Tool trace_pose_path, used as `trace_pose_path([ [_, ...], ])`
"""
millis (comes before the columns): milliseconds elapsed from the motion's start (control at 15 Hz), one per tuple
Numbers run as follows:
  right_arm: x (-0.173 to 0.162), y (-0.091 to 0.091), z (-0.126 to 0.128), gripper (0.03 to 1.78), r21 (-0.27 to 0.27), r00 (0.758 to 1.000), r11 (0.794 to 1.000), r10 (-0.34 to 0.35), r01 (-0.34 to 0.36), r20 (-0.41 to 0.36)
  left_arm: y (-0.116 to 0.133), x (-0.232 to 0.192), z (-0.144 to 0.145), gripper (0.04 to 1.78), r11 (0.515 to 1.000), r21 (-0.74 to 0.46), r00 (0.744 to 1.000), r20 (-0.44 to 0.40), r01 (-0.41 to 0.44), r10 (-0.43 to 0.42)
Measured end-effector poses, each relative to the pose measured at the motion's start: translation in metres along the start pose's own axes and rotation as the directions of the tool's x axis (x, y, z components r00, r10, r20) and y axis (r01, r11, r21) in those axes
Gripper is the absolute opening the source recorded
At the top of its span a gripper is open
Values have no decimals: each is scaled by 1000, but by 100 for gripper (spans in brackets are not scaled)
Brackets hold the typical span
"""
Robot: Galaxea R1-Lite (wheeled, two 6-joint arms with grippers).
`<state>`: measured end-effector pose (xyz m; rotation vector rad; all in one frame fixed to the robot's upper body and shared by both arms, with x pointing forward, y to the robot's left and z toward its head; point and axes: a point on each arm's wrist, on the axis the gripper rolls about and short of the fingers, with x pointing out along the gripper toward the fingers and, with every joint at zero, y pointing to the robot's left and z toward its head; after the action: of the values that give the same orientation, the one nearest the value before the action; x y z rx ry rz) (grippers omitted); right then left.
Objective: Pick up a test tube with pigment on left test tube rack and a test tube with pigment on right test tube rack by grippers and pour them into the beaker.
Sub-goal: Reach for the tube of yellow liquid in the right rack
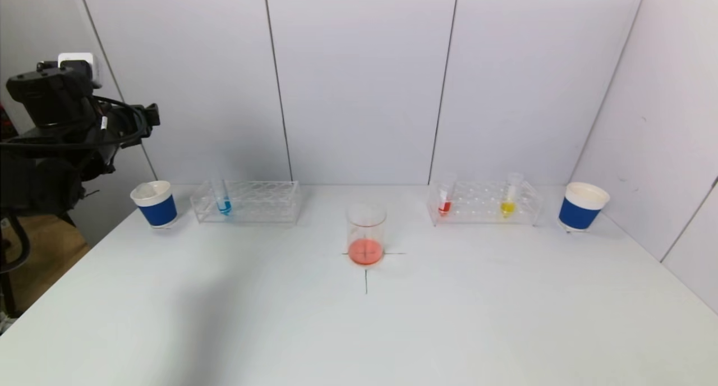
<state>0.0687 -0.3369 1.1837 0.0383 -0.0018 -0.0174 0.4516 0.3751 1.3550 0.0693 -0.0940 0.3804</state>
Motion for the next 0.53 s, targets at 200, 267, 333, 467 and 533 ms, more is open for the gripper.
trace_pose_path([
  [200, 0, 0, 0, 177, 0, 1000, 1000, 0, 0, 0, -13, -64, 41, 177, 995, -7, 995, -6, 103, -103],
  [267, 0, 0, 0, 177, 0, 1000, 1000, 0, 0, 0, -13, -87, 50, 177, 991, -8, 991, -15, 131, -131],
  [333, 0, 0, 0, 177, 0, 1000, 1000, 0, 0, 0, -13, -110, 55, 177, 988, -3, 988, -28, 155, -155],
  [467, 0, 0, 0, 177, 0, 1000, 1000, 0, 0, 0, -4, -152, 64, 177, 984, 21, 984, -32, 178, -177],
  [533, 0, 0, 0, 177, 0, 1000, 1000, 0, 0, 0, 4, -172, 67, 177, 983, 42, 984, -22, 178, -177],
])
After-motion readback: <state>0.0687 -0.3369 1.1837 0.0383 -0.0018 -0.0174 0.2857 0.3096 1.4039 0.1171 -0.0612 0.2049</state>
